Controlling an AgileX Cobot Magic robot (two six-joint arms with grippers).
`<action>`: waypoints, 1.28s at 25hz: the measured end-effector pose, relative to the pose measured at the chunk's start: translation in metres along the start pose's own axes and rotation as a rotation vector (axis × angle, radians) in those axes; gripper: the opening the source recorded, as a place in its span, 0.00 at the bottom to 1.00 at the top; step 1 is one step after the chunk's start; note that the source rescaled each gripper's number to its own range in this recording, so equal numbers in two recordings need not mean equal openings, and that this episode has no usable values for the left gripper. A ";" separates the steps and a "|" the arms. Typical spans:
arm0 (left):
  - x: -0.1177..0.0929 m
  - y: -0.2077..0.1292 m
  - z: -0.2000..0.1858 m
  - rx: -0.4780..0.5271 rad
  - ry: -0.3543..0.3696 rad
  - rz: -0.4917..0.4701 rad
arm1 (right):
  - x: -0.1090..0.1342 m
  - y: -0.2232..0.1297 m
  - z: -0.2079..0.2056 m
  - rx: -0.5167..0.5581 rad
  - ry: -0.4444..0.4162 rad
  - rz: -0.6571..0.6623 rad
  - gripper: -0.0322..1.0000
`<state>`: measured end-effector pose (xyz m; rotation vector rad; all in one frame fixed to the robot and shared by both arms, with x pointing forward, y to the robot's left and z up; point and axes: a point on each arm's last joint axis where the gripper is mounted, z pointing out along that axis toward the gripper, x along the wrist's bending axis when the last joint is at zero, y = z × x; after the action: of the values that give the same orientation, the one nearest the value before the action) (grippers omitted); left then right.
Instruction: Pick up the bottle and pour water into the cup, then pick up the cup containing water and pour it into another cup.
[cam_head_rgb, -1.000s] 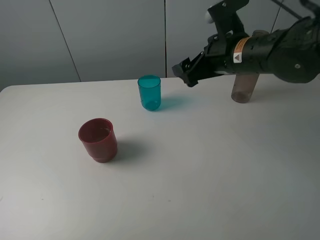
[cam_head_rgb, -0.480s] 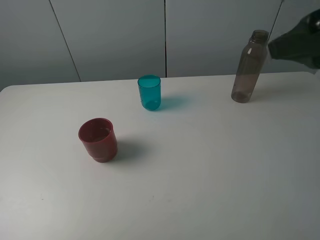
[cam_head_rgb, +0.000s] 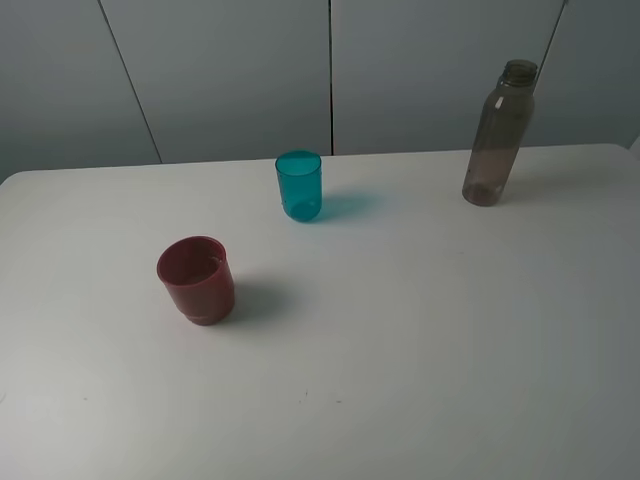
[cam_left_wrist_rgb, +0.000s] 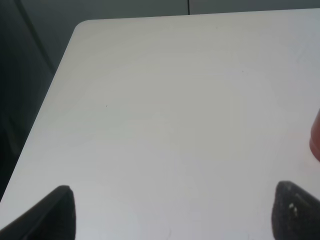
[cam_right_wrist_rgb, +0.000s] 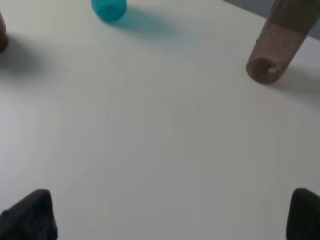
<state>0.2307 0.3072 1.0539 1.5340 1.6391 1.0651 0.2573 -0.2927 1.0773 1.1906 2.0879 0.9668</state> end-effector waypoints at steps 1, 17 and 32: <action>0.000 0.000 0.000 0.000 0.000 0.000 | 0.000 -0.005 -0.004 -0.032 -0.003 0.001 1.00; 0.000 0.000 0.000 0.000 0.000 0.000 | 0.007 -0.036 -0.008 -0.141 0.034 0.140 1.00; 0.000 0.000 0.000 0.000 0.000 0.000 | 0.008 -0.035 -0.008 -0.128 -0.280 0.351 1.00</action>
<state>0.2307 0.3072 1.0539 1.5340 1.6391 1.0651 0.2308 -0.3005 1.0529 1.5582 1.6079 1.0017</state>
